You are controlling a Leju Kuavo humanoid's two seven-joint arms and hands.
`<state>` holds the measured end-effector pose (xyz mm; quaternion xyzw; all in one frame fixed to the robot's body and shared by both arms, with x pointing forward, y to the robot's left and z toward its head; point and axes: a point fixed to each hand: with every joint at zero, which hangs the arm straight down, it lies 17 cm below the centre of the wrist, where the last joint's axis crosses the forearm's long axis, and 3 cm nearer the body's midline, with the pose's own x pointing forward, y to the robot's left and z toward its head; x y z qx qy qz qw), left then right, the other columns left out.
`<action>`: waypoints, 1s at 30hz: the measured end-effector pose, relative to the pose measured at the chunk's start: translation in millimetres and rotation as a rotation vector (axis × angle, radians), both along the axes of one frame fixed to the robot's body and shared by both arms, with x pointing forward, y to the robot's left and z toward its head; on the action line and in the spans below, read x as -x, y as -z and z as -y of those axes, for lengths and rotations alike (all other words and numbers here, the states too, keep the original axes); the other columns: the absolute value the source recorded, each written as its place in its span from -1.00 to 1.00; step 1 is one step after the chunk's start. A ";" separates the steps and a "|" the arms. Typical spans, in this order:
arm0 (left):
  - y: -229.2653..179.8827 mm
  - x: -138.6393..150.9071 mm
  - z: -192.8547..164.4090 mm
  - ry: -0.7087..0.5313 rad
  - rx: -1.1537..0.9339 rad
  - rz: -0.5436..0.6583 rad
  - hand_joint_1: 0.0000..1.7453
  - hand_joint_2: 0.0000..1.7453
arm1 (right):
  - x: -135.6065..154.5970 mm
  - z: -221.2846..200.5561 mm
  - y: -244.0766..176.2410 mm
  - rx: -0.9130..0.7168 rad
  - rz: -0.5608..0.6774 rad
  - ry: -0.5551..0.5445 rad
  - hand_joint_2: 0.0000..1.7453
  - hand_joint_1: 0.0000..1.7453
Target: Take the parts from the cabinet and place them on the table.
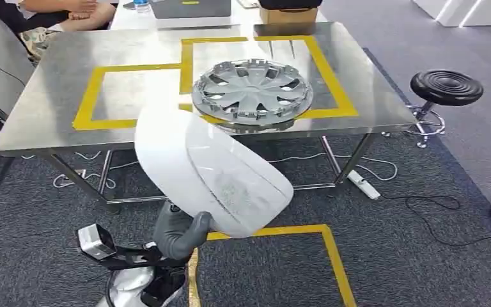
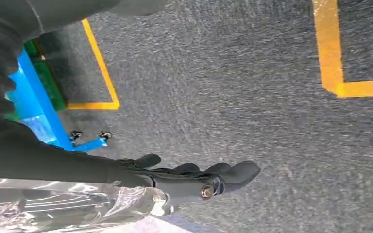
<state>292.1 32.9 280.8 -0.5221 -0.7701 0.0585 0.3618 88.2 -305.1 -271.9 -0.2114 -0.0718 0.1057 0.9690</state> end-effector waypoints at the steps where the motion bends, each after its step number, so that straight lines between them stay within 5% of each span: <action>1: -0.8 1.8 0.3 -0.007 -0.006 0.016 1.00 1.00 | -1.4 -1.2 -0.2 -0.001 0.002 -0.003 1.00 -1.00; 30: -4.0 3.3 0.2 -0.029 -0.021 0.041 1.00 1.00 | -0.6 -1.5 -0.1 0.001 0.003 -0.025 1.00 -1.00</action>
